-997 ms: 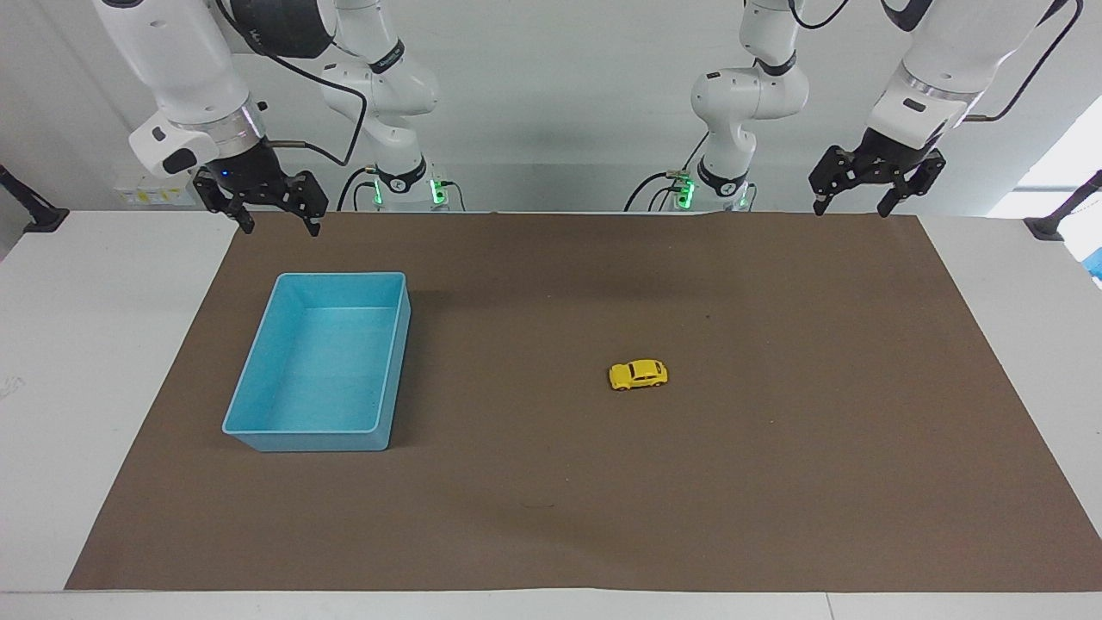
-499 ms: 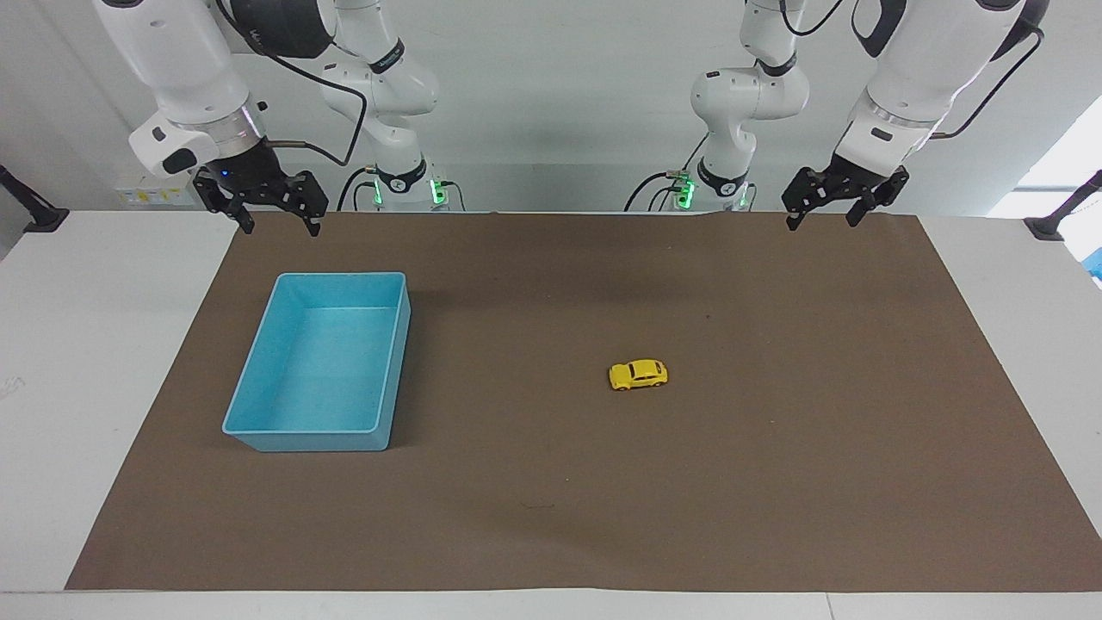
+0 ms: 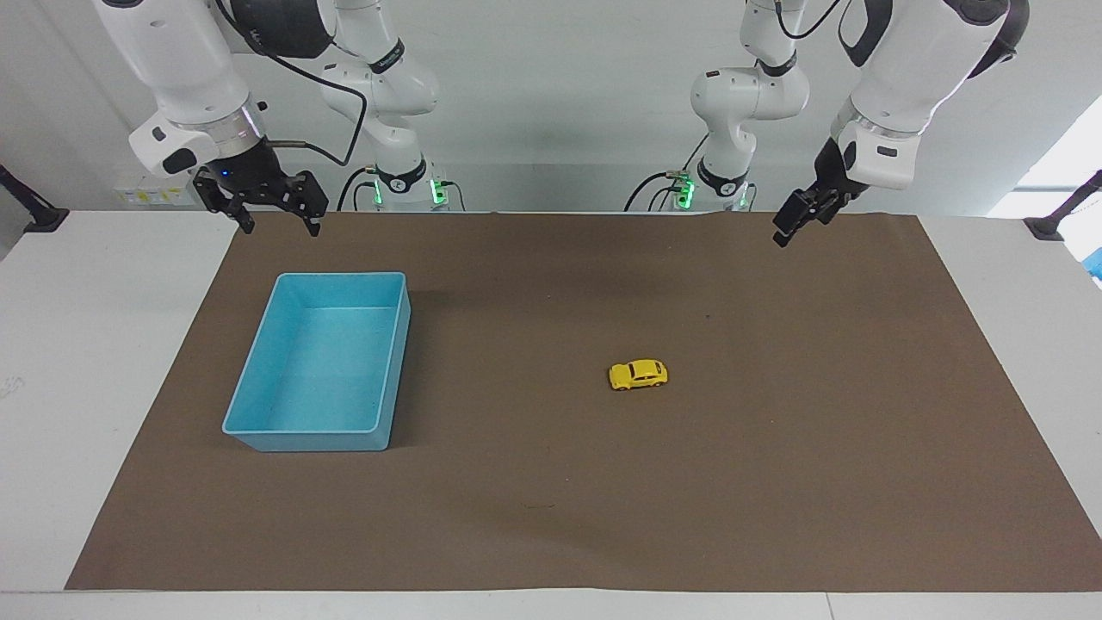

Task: Wind up and store yellow beetle car
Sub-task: 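Reach the left gripper down onto the yellow toy car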

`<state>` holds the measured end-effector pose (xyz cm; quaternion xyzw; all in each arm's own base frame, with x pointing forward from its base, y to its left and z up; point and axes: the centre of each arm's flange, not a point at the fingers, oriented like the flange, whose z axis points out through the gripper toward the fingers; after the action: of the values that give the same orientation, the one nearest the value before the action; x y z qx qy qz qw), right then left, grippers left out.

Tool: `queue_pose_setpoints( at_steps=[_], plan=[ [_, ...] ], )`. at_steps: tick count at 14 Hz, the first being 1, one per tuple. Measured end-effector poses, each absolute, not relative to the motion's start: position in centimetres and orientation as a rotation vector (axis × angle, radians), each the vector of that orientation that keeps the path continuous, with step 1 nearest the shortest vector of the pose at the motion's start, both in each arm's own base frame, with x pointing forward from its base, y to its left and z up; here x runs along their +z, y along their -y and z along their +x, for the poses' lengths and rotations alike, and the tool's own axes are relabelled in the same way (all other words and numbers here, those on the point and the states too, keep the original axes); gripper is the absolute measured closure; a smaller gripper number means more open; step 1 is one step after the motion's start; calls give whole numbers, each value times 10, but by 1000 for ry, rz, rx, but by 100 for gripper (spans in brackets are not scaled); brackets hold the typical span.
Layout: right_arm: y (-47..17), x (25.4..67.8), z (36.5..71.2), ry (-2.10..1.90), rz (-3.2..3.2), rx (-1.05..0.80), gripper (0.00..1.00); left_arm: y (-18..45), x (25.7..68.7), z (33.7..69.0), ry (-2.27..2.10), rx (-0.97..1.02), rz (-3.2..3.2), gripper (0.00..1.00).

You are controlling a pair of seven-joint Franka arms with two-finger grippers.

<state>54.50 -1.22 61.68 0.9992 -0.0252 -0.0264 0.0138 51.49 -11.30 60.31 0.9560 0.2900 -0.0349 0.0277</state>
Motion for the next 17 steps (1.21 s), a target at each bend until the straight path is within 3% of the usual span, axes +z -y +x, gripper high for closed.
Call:
queue_pose_setpoints(
  at_steps=[10,17],
  plan=[
    [12,617,545,78,3112,-82,0,187,550,534,-1858,-64,2393,0],
    [12,617,545,78,3112,-82,0,281,438,536,-2181,-149,2169,0]
  ],
)
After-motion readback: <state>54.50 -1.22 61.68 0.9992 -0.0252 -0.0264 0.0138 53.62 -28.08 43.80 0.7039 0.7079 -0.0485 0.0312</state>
